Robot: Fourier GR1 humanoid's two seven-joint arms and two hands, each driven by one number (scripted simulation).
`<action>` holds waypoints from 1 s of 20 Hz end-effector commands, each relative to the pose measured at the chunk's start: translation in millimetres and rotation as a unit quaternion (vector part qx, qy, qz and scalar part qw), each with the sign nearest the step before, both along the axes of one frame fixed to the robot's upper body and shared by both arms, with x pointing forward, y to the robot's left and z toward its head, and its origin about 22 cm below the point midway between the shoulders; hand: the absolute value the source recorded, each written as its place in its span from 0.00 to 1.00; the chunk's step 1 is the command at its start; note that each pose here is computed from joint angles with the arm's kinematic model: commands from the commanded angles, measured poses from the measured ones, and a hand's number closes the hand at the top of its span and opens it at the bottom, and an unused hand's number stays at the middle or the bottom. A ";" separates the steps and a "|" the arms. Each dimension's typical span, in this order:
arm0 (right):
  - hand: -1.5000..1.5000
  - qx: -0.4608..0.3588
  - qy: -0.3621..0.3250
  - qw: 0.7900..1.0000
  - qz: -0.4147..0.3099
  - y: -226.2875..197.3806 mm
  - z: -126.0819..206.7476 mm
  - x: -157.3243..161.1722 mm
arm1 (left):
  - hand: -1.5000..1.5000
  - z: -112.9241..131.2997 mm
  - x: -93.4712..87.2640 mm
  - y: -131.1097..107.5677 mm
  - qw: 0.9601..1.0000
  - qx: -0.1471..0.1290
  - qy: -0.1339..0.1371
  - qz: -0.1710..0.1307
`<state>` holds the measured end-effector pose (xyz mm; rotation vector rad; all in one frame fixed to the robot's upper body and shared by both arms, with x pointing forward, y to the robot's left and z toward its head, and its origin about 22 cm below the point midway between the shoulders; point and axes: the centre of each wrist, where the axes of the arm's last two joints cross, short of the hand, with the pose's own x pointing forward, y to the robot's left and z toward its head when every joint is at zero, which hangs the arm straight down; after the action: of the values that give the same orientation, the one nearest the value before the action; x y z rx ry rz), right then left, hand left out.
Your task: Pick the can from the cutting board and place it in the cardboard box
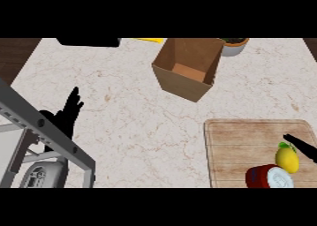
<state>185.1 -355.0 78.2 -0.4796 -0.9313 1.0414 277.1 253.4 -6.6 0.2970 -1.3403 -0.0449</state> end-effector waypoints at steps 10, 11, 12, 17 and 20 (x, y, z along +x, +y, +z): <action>0.00 0.042 -0.005 0.998 0.049 41.9 17.5 18.0 | 0.50 14.1 -21.5 80.0 0.985 0.171 -0.020 0.023; 0.00 0.046 -0.010 0.998 0.043 43.1 7.7 15.5 | 0.50 27.1 -14.1 81.9 0.985 0.167 -0.025 0.038; 0.00 0.048 -0.012 0.997 0.056 51.8 14.4 14.2 | 0.50 29.5 -15.3 78.0 0.983 0.174 -0.035 0.035; 0.00 0.045 -0.003 0.997 0.063 65.7 19.7 13.6 | 0.50 24.3 -20.8 91.3 0.983 0.178 -0.025 0.033; 0.00 0.013 0.019 0.998 0.056 72.9 10.6 11.9 | 0.50 28.4 -15.1 82.2 0.983 0.176 -0.032 0.038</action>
<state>197.9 -290.4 95.9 -0.3760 -0.9988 1.1074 257.4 262.5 -13.5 0.4286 -1.3572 -0.1479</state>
